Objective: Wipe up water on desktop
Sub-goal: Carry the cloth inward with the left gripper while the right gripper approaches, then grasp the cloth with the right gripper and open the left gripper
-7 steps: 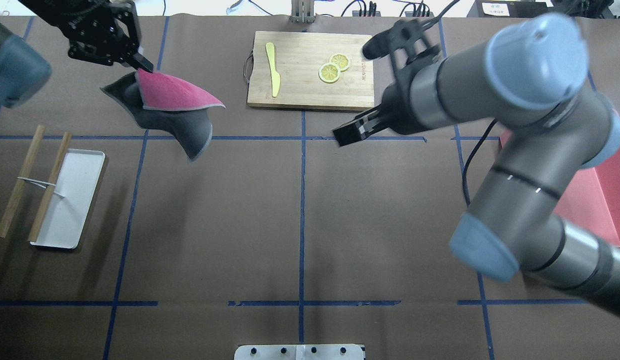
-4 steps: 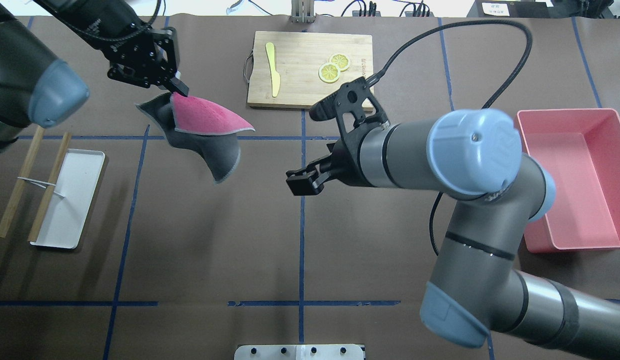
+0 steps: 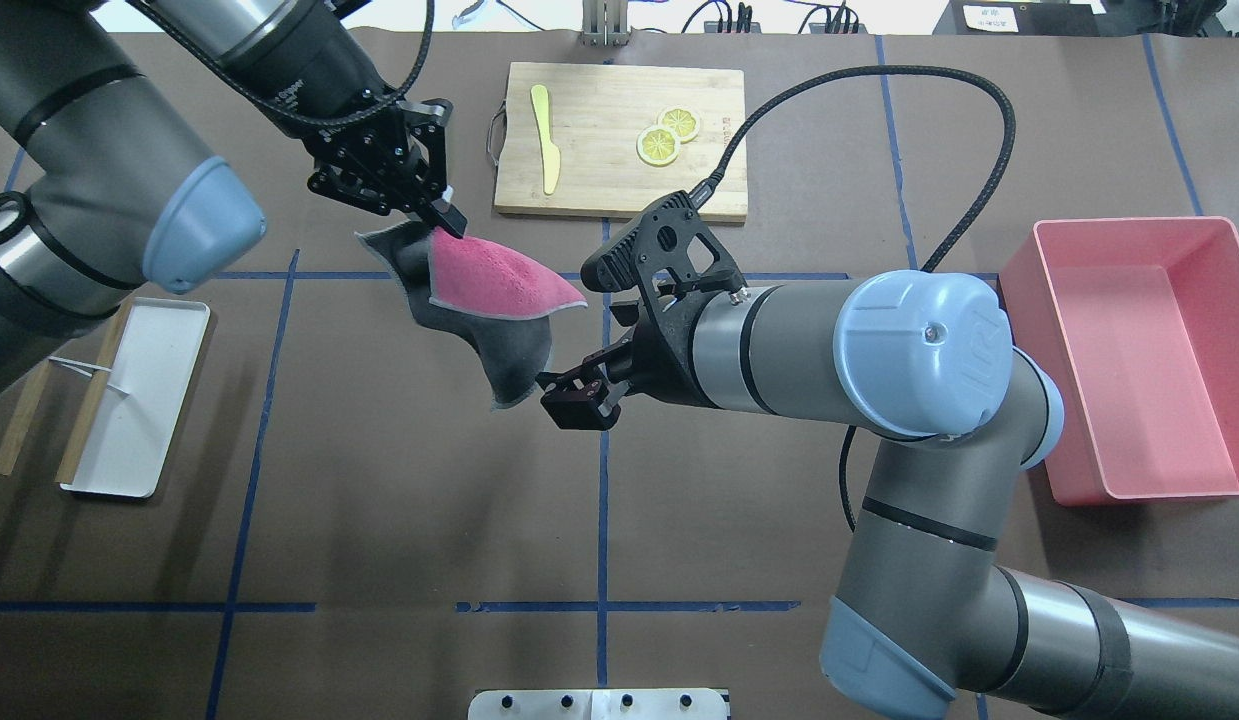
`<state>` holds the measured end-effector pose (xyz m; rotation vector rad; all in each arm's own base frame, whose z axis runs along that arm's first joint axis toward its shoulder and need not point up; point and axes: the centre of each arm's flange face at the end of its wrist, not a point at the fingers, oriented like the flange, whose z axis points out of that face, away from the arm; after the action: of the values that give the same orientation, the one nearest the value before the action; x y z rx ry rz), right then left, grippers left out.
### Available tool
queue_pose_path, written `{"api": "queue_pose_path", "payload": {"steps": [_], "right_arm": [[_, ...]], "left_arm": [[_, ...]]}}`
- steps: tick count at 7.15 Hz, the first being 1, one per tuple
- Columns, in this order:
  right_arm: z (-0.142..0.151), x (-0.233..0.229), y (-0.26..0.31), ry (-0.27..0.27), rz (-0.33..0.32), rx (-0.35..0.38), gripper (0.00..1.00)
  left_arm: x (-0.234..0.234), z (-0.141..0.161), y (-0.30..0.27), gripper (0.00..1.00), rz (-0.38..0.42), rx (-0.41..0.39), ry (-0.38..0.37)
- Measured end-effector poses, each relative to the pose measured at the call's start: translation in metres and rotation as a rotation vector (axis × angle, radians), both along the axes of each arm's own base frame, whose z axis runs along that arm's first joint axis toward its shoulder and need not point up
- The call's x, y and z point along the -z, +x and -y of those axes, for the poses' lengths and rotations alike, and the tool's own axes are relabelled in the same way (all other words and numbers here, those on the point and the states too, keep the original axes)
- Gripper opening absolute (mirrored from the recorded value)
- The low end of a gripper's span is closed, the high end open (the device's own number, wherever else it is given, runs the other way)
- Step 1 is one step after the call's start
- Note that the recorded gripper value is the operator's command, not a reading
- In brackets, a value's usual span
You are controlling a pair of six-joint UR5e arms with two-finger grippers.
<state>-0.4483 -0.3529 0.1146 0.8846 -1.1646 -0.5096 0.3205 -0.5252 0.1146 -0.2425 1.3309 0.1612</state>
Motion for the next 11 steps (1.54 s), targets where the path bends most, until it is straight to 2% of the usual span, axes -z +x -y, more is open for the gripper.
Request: {"api": "queue_pose_path", "payload": {"steps": [3, 6, 8, 11], "right_arm": [[0.002, 0.006, -0.002, 0.013, 0.007, -0.016, 0.99], [0.003, 0.004, -0.006, 0.008, 0.0, -0.016, 0.98], [0.001, 0.005, -0.008, 0.008, 0.002, -0.019, 0.92], [-0.005, 0.006, -0.012, 0.0, 0.01, -0.01, 0.57]], "left_arm": [[0.02, -0.018, 0.024, 0.0, -0.019, -0.047, 0.025], [0.027, -0.028, 0.031, 0.0, -0.024, -0.062, 0.021], [0.031, -0.031, 0.033, 0.0, -0.026, -0.066, 0.018], [0.03, -0.031, 0.033, 0.0, -0.023, -0.065, 0.009]]}}
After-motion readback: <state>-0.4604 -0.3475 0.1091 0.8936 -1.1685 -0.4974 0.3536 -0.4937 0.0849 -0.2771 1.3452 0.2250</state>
